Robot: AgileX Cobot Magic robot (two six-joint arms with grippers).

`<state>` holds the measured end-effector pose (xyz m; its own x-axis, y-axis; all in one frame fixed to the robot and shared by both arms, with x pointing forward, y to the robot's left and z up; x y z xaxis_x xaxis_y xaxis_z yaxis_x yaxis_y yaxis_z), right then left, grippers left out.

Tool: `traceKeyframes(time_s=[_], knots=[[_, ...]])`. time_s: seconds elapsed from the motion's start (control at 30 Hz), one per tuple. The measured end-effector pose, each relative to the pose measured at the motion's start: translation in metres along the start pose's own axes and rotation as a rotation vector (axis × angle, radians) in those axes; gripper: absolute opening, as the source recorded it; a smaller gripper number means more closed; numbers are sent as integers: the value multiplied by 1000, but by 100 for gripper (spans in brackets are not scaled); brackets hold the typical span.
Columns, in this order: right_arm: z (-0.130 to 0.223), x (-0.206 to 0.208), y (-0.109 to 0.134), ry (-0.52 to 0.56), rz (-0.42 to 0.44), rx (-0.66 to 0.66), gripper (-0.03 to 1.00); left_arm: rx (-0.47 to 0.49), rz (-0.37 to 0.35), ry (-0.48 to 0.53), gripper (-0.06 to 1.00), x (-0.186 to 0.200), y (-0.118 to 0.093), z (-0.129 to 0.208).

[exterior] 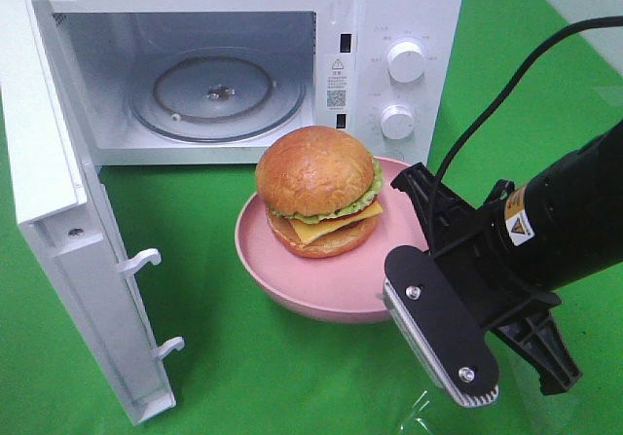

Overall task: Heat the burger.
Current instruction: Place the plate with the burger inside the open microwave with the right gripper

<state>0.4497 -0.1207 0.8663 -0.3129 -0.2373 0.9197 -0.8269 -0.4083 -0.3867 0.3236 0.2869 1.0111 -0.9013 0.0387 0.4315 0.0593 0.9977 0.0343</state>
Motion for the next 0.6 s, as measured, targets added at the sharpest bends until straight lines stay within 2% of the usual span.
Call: traceKeyframes(time_s=[0.3,0.37,0.6], knots=[[-3,4,-14,-5,30,3,5,0,0,0,97,0,0,0],[-7,2,-28,-11,53,-1,5,0,0,0,97,0,0,0],[-12,-7,-48,-21,76,-12,5,0,0,0,97,0,0,0]])
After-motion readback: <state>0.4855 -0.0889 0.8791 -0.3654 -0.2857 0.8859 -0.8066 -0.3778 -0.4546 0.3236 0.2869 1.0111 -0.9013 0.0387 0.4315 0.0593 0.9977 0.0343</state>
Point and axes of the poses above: a point on each arm's last joint axis where the gripper is mounted, x pointing back along that axis away from the gripper, y along the wrist's bending axis when the last joint is at zero, z = x × y, the point moved 10 cm from there along -x, pointing out along that axis toward the gripper, and after that the axes turned 5 degrees about -x, right-handed, at the moved point
